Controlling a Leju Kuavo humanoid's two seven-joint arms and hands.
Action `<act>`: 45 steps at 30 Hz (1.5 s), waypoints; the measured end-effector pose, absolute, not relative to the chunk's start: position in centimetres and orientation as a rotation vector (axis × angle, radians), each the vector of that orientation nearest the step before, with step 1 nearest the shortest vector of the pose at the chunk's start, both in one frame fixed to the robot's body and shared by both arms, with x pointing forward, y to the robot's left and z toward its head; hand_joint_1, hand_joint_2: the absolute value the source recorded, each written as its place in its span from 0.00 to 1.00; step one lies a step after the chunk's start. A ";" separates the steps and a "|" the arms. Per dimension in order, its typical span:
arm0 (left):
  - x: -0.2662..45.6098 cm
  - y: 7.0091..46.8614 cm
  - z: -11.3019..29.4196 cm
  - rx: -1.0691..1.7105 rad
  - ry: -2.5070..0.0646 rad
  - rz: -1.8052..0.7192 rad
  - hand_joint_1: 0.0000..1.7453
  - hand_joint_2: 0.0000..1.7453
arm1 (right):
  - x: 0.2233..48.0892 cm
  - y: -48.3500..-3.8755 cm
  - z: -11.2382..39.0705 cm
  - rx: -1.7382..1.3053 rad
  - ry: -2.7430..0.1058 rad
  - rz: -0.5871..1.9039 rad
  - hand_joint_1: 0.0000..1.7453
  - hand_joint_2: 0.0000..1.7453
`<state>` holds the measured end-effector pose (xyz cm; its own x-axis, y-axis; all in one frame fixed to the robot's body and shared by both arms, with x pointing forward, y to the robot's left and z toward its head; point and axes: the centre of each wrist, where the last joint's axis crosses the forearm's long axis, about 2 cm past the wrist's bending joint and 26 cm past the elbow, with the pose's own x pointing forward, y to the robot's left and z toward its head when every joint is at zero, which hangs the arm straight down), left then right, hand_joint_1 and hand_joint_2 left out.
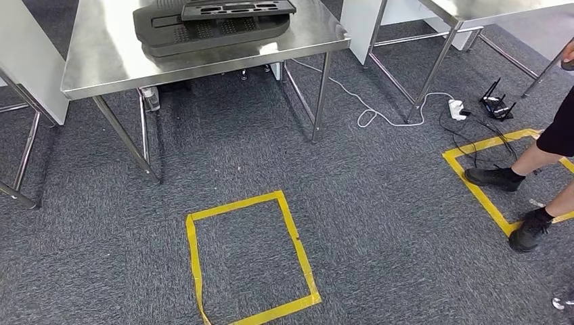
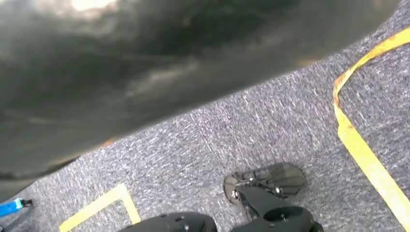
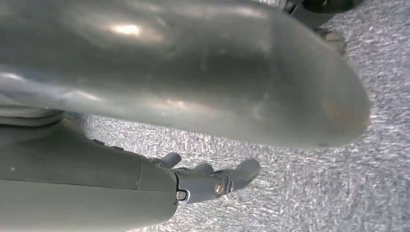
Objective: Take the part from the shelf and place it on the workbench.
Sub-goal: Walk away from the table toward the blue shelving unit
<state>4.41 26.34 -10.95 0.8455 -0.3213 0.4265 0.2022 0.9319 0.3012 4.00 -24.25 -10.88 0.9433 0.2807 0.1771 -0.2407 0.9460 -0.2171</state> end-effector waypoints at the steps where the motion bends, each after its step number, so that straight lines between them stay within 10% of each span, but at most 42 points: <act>1: 4.4 26.4 -11.0 0.251 -0.491 -0.279 0.00 0.00 | 4.0 -24.3 -10.9 -0.195 -0.208 0.268 0.00 0.00; 45: 4.3 26.0 -10.9 0.254 -0.490 -0.266 0.00 0.00 | 4.1 -24.5 -10.9 -0.192 -0.216 0.282 0.00 0.00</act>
